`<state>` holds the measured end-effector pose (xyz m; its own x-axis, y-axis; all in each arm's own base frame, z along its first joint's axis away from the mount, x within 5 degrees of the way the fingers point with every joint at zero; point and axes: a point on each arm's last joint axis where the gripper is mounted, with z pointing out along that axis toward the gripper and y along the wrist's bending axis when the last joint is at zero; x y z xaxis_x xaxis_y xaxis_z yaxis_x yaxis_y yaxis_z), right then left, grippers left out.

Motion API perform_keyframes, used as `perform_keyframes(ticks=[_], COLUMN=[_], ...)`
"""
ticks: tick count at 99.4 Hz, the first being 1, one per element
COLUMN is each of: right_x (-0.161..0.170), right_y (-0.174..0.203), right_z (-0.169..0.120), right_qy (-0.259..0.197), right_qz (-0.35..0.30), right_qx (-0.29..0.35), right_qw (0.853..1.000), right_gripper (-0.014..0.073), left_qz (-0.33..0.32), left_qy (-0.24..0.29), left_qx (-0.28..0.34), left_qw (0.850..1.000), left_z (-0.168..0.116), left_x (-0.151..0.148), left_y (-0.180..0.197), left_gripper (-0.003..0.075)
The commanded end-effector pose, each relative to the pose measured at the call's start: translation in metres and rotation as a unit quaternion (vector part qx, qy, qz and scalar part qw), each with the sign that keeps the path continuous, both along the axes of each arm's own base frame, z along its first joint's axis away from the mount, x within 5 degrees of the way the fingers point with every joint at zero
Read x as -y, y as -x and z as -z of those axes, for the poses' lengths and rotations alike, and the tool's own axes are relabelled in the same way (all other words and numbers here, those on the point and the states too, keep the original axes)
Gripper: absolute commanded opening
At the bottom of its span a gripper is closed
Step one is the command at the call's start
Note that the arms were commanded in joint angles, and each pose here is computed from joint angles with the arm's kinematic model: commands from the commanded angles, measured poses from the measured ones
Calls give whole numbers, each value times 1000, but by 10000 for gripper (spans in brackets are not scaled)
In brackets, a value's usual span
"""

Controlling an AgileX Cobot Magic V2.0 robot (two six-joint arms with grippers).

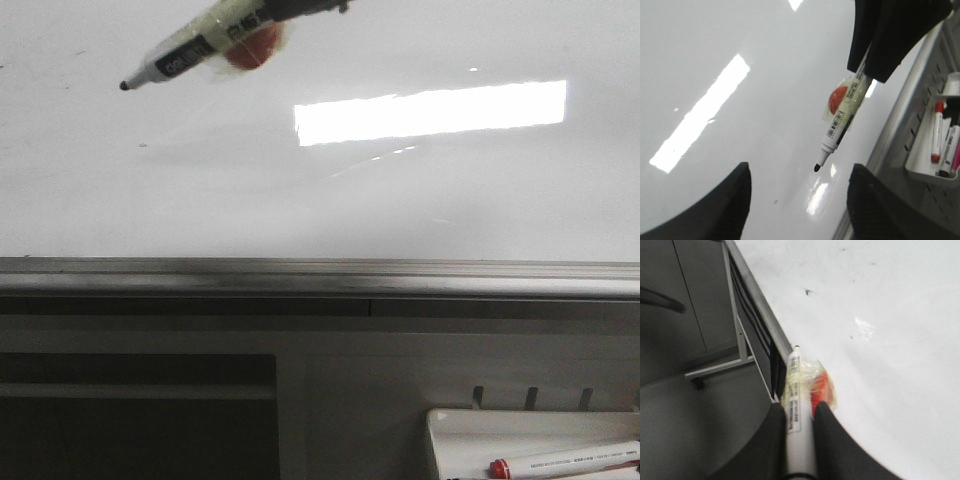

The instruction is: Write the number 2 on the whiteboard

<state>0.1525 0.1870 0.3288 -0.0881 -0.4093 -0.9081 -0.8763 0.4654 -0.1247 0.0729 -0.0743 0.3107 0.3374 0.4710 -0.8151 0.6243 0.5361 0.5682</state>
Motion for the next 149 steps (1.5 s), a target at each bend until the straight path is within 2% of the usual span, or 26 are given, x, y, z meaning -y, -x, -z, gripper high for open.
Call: perform_keyframes(ticks=[1, 9, 24, 38, 53, 65, 79, 111, 130, 149], right_x=[-1, -2, 0, 0, 0, 0, -3, -13, 3, 25], right_y=[-13, -24, -41, -47, -49, -51, -60, -83, -100, -96], right_z=[-19, -17, -19, -25, -26, -25, -21, -15, -24, -33], right_qy=[-38, -36, -36, -43, -41, -43, -44, -31, -39, -31], right_qz=[36, 52, 75, 84, 88, 94, 109, 120, 155, 152], right_qx=[23, 13, -4, 7, 16, 20, 26, 15, 24, 4], right_qw=[998, 998, 997, 996, 995, 994, 993, 992, 987, 988], right_gripper=[-69, -69, -69, -69, -69, -69, -69, -69, -69, -57], left_qz=[-8, -27, -86, -157, -229, -253, -249, -247, -247, -247], left_qy=[55, 71, 123, 167, 220, 237, 248, 249, 249, 249], left_qx=[22, 36, 7, -17, -35, -19, 1, 2, 2, 3], left_qw=[998, 996, 989, 973, 948, 938, 936, 936, 936, 936], left_z=[-18, -21, -23, -23, -24, -26, -31, -31, -31, -31], left_x=[-13, -23, -33, -42, -52, -56, -56, -56, -56, -56], left_y=[9, 14, 11, 6, 2, 1, 1, 1, 1, 1], left_gripper=[289, 235, 221, 200, 191, 122, 58, 50, 50, 50])
